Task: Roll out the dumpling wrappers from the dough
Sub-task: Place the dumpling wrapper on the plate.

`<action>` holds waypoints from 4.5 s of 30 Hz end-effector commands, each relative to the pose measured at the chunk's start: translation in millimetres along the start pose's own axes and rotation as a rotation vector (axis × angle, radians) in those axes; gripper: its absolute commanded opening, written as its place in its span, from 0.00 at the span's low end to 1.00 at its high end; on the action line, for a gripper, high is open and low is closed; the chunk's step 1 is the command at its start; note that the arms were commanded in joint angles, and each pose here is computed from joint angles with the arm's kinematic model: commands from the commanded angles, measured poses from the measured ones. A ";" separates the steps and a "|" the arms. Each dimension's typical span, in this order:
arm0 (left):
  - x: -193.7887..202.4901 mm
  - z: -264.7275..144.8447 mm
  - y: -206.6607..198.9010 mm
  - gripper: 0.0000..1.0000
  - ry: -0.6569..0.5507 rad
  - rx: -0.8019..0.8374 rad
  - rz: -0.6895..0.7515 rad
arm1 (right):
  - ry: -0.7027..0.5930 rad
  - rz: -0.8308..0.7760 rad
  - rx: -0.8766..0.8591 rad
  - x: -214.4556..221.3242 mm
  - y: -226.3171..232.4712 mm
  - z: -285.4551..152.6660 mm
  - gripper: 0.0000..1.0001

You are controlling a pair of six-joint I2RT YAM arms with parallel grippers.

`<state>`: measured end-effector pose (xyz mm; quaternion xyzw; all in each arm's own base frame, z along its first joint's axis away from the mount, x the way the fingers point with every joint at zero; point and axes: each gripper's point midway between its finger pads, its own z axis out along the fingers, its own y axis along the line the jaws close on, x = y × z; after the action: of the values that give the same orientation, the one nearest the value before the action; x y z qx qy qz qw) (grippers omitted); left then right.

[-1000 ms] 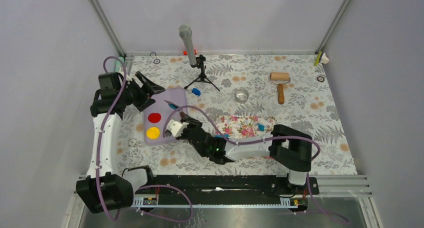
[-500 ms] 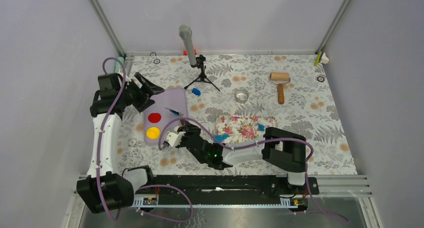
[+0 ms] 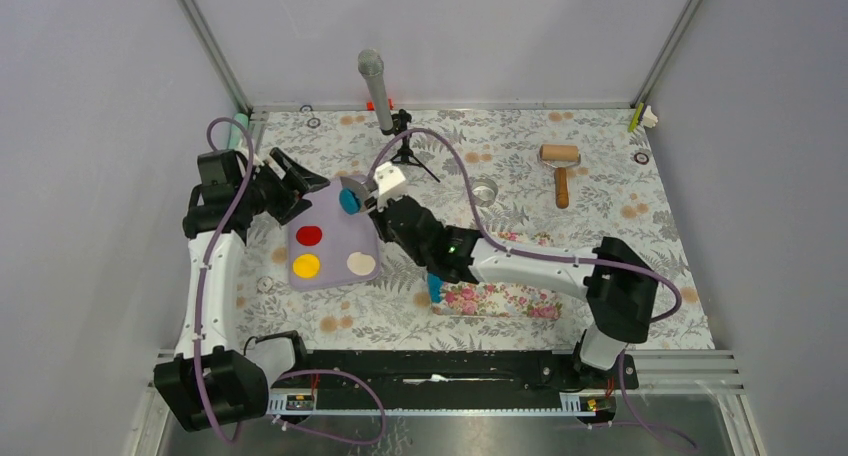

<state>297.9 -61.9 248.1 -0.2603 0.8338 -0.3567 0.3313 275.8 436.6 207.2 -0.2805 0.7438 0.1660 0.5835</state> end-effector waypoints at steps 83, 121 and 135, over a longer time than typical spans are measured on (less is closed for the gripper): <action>87.0 125.3 58.2 0.45 0.148 -0.248 0.084 | 0.090 0.704 -0.072 17.6 -18.5 -21.7 0.00; 65.3 130.3 23.2 0.45 0.085 -0.149 0.083 | 0.049 0.653 -0.066 14.9 -21.0 -11.7 0.00; 74.8 133.4 49.7 0.19 0.109 -0.232 0.091 | 0.047 0.650 -0.062 13.8 -21.4 -10.6 0.00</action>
<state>335.4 -142.5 116.8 -0.2396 0.8964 -0.2701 0.2570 265.5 401.0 158.2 -0.0703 0.8373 0.3250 0.4341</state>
